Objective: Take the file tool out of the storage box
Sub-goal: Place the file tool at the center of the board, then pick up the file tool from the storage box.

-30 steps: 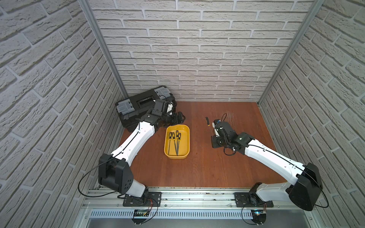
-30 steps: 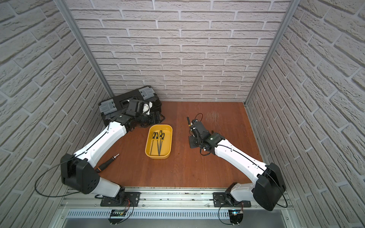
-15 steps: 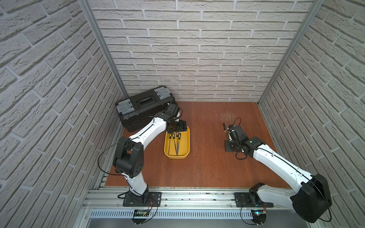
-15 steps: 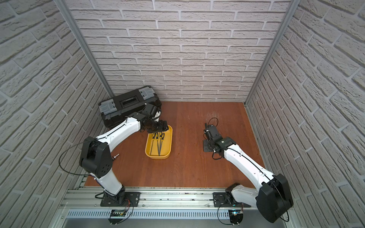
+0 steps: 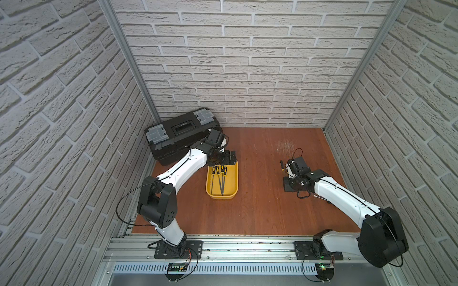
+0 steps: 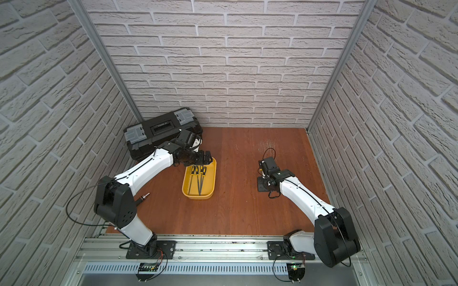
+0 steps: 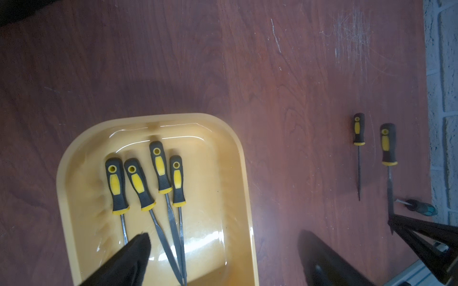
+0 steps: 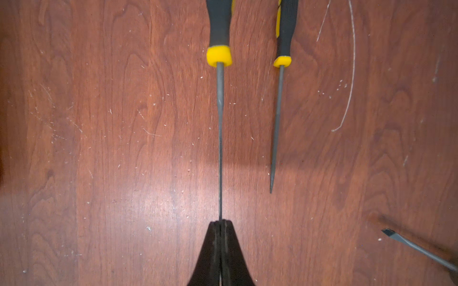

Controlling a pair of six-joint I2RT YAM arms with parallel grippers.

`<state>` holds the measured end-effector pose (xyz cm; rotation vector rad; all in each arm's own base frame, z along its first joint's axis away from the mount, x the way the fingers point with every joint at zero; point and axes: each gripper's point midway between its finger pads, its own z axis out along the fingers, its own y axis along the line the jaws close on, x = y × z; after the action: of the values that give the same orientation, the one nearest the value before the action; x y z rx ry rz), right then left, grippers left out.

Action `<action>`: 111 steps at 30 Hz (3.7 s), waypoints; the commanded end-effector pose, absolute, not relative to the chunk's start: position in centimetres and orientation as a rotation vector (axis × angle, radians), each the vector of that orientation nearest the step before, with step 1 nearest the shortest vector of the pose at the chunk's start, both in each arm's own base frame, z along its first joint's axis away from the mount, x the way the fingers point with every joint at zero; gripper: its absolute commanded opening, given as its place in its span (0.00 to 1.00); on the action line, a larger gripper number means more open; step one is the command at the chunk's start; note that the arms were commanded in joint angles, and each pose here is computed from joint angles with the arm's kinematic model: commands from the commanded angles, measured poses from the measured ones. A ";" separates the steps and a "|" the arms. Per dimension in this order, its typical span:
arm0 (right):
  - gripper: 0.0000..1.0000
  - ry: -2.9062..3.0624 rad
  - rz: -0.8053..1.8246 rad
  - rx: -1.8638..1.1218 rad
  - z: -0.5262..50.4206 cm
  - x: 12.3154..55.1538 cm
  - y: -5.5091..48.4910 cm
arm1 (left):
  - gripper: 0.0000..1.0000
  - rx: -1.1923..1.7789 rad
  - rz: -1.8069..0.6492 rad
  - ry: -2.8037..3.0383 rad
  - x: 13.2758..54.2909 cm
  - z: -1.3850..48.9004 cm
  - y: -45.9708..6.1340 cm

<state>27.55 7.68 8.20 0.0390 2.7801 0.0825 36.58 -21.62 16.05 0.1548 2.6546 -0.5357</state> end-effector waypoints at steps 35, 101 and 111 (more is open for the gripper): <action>0.03 2.818 0.027 0.176 3.7 29.2 7.0 | 0.98 0.194 -0.582 2.618 36.0 15.9 -22.4; 0.87 2.492 0.491 -0.060 14.7 29.9 12.3 | 0.76 0.242 -0.205 2.771 38.0 11.1 -22.3; 1.00 2.461 0.718 -0.197 16.4 27.6 15.1 | 0.64 0.226 -0.136 2.802 39.2 7.9 -23.2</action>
<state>28.40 13.66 15.50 -0.1293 2.4878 0.6097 38.46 -23.19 7.99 0.2377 2.8187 -0.1843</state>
